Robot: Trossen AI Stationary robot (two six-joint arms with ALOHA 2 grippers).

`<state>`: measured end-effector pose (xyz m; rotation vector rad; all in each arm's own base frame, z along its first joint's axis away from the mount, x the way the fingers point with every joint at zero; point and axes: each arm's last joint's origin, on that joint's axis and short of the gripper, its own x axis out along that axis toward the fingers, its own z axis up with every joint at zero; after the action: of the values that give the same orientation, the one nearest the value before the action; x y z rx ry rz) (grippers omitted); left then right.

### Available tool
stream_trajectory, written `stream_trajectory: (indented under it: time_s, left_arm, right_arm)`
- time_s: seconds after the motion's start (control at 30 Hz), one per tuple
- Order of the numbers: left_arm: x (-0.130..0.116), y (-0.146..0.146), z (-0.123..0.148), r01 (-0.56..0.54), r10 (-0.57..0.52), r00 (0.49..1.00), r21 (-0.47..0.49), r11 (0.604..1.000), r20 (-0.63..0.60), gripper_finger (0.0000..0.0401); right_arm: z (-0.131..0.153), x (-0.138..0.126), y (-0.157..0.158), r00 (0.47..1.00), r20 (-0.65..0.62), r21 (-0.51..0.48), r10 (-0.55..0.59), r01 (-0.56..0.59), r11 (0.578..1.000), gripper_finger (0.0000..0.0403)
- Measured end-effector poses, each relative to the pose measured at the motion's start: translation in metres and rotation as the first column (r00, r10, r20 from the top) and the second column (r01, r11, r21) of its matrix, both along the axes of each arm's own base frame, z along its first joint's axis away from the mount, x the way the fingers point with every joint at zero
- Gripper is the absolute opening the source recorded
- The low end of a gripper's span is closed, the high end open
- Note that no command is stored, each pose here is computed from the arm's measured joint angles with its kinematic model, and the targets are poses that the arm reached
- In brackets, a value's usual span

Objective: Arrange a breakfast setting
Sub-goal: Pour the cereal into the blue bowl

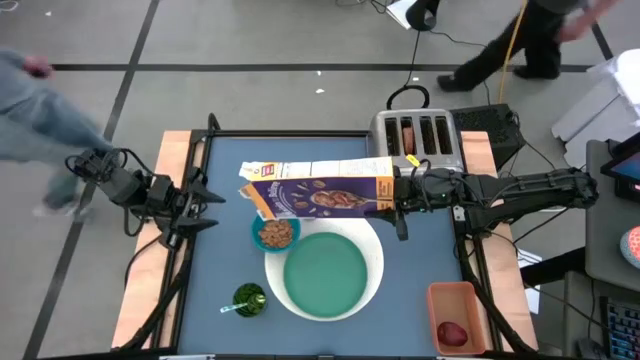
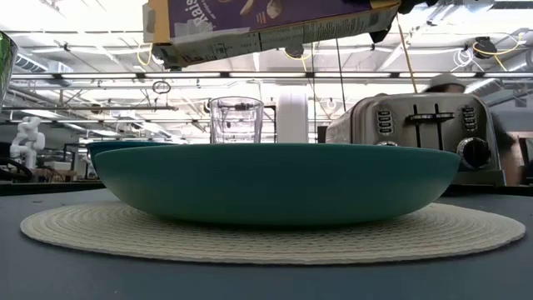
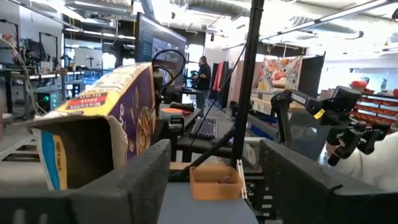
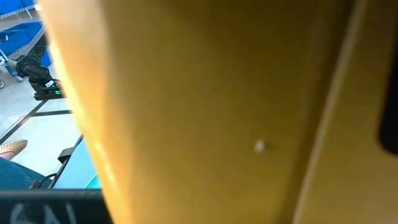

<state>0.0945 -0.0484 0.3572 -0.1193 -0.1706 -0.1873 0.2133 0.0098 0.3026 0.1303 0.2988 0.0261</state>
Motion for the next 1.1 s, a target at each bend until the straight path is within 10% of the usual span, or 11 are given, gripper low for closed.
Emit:
stream_trajectory:
  time_s: [0.37,1.1]
  left_arm:
    - [0.004,-0.003,-0.002,-0.004,0.005,1.0,0.037,0.999,-0.016,0.0347]
    - [0.005,-0.001,-0.06,-0.06,0.06,0.962,0.009,0.998,-0.266,0.0349]
  right_arm:
    - [0.0,0.0,0.0,1.0,0.0,0.0,0.0,0.0,1.0,0.0162]
    - [0.022,0.004,0.0,0.973,0.229,-0.038,0.016,-0.007,0.999,0.0162]
